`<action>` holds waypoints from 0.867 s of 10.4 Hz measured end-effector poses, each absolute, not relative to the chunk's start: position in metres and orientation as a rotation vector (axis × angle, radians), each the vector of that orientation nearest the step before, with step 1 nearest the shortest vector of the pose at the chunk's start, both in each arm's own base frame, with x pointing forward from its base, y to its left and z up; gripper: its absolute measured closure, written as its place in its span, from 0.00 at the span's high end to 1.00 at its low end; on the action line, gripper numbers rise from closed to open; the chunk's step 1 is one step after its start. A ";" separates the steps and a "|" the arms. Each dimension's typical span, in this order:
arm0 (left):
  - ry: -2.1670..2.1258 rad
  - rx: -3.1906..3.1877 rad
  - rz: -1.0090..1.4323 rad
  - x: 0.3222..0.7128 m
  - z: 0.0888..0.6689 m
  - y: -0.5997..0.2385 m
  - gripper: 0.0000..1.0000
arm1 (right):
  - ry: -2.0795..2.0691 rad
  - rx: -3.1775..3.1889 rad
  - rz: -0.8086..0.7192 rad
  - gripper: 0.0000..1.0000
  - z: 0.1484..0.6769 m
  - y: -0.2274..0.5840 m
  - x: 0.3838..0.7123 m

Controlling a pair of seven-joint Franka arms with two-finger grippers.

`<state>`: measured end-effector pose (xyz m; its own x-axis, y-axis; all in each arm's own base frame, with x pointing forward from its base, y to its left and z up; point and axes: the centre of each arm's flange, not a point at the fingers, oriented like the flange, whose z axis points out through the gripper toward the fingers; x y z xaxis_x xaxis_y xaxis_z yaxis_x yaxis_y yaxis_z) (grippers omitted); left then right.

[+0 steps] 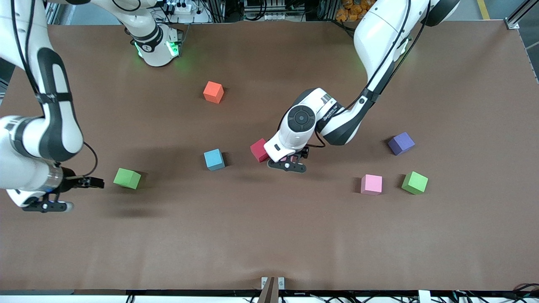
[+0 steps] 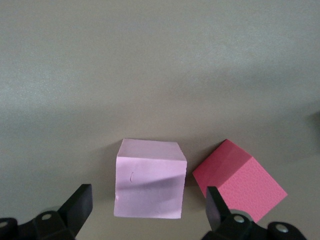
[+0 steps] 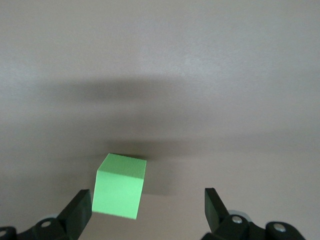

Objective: Arrange blocks into number 1
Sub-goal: 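Grasp the pink cube with the left gripper while the right gripper grasps green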

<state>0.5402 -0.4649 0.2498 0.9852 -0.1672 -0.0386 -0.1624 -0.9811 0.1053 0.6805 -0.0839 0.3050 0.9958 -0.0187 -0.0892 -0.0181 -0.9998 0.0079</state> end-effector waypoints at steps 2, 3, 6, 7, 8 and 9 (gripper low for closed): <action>-0.273 3.040 -0.075 0.538 0.241 -0.466 1.00 | -0.027 3.129 -0.165 1.00 0.271 -0.079 0.683; -0.278 3.043 -0.081 0.537 0.236 -0.467 1.00 | -0.026 3.128 -0.184 1.00 0.255 -0.076 0.683; -0.312 3.055 -0.092 0.530 0.221 -0.472 1.00 | -0.113 3.120 -0.236 1.00 0.232 -0.059 0.681; -0.319 3.054 -0.088 0.529 0.217 -0.473 1.00 | -0.137 3.115 -0.244 1.00 0.230 -0.049 0.680; -0.326 3.056 -0.080 0.530 0.214 -0.473 0.99 | -0.155 3.117 -0.249 1.00 0.229 -0.043 0.680; -0.337 3.062 -0.074 0.530 0.210 -0.473 0.84 | -0.175 3.124 -0.259 1.00 0.226 -0.043 0.678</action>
